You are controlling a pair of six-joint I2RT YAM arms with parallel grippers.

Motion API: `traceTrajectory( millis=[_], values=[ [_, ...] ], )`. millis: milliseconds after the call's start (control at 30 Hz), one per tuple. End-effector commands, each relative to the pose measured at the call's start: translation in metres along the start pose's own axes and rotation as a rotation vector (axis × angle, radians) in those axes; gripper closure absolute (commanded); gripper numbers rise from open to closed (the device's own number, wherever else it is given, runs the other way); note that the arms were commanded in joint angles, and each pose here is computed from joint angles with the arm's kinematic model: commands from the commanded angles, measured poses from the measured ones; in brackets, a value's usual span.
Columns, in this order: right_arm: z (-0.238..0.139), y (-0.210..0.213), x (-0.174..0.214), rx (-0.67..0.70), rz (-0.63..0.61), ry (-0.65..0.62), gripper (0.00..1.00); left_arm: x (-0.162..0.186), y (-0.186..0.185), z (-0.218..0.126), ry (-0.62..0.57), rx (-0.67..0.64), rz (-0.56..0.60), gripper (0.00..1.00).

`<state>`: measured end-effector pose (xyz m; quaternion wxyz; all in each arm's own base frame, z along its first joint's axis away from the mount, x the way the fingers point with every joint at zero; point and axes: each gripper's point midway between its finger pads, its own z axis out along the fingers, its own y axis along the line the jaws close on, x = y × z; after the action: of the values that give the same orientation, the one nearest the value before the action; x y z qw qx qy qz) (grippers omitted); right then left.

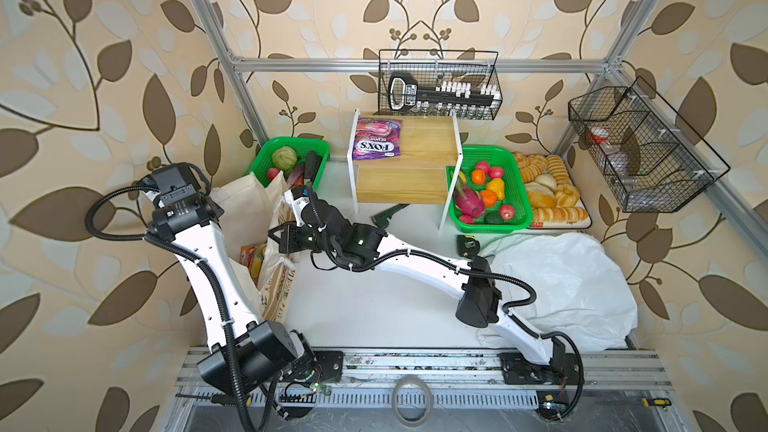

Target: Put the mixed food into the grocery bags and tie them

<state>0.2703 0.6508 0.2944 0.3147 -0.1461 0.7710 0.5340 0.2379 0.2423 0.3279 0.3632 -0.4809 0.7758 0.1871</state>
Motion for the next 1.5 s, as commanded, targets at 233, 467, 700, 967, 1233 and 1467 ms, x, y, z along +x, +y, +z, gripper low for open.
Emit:
traceTrajectory(
  millis=[233,467,700,967,1233,1467],
  values=[
    [-0.003,0.024,-0.017,-0.103,-0.034,-0.042,0.85,-0.035,0.007,-0.009,-0.161,-0.01,-0.035,0.8],
    [-0.039,0.032,-0.051,-0.054,-0.104,-0.089,0.61,-0.04,0.005,-0.021,-0.171,0.024,-0.052,0.52],
    [-0.097,0.03,-0.086,0.05,-0.186,-0.158,0.54,-0.048,-0.008,-0.063,-0.229,0.173,-0.094,0.45],
    [-0.24,-0.002,-0.112,0.316,-0.401,-0.361,0.49,-0.035,-0.099,-0.163,-0.127,0.893,-0.227,0.38],
    [-0.405,-0.173,-0.068,0.682,-0.05,-0.487,0.53,0.048,-0.176,-0.253,0.154,1.389,-0.062,0.35],
    [-0.52,-0.304,0.013,1.04,0.3,-0.459,0.53,0.199,-0.204,-0.276,0.516,1.449,0.251,0.27]
  ],
)
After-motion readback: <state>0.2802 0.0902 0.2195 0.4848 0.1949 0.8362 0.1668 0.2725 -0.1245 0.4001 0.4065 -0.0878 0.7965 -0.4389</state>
